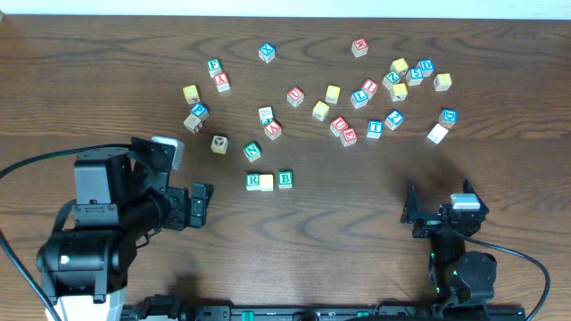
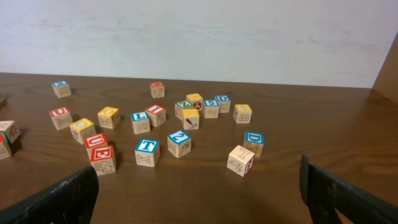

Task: Spell out ROBOT
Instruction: 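Move the right gripper up over the block pile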

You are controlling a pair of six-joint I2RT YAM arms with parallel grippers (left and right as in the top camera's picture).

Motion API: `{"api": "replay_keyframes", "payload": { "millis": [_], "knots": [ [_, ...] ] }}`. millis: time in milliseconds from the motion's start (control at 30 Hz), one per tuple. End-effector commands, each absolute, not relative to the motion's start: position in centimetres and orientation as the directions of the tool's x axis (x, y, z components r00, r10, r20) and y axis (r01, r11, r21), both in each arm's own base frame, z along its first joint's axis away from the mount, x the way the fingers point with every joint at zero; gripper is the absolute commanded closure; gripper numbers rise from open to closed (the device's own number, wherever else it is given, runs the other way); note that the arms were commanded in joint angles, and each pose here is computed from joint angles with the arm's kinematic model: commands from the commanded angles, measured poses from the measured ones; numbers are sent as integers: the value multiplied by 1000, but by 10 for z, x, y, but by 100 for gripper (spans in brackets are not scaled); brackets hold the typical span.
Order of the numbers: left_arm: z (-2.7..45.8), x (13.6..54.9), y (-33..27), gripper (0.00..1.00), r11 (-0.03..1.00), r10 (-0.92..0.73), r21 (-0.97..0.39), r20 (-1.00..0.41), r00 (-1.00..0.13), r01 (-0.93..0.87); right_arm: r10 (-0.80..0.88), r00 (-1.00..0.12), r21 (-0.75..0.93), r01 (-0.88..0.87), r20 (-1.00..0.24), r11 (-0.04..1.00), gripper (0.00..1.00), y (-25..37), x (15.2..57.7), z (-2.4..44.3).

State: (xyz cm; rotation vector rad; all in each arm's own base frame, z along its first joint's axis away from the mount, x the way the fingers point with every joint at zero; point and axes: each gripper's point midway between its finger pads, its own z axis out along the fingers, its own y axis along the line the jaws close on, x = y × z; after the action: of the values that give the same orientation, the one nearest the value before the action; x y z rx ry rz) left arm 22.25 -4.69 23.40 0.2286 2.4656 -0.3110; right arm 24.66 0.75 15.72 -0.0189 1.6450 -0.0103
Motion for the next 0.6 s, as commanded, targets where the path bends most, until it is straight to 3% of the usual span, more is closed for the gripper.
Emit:
{"api": "replay_keyframes", "payload": {
  "millis": [0, 200, 367, 567],
  "knots": [
    [237, 223, -40, 3, 958, 118, -133, -628, -769, 256, -30, -76, -30, -1, -997, 1000, 1, 6, 246, 156],
    [235, 222, -35, 3, 957, 144, -109, -626, -766, 269, -29, -76, -29, -3, -997, 1000, 1, 6, 246, 156],
    [234, 221, -35, 3, 957, 142, -113, -619, -772, 267, 24, -64, 32, -130, -998, 991, 1, 29, 245, 161],
    [234, 221, -35, 3, 957, 142, -113, -619, -772, 267, 29, 6, 26, -274, -1000, 961, 1, 53, 234, 209]
  ]
}}
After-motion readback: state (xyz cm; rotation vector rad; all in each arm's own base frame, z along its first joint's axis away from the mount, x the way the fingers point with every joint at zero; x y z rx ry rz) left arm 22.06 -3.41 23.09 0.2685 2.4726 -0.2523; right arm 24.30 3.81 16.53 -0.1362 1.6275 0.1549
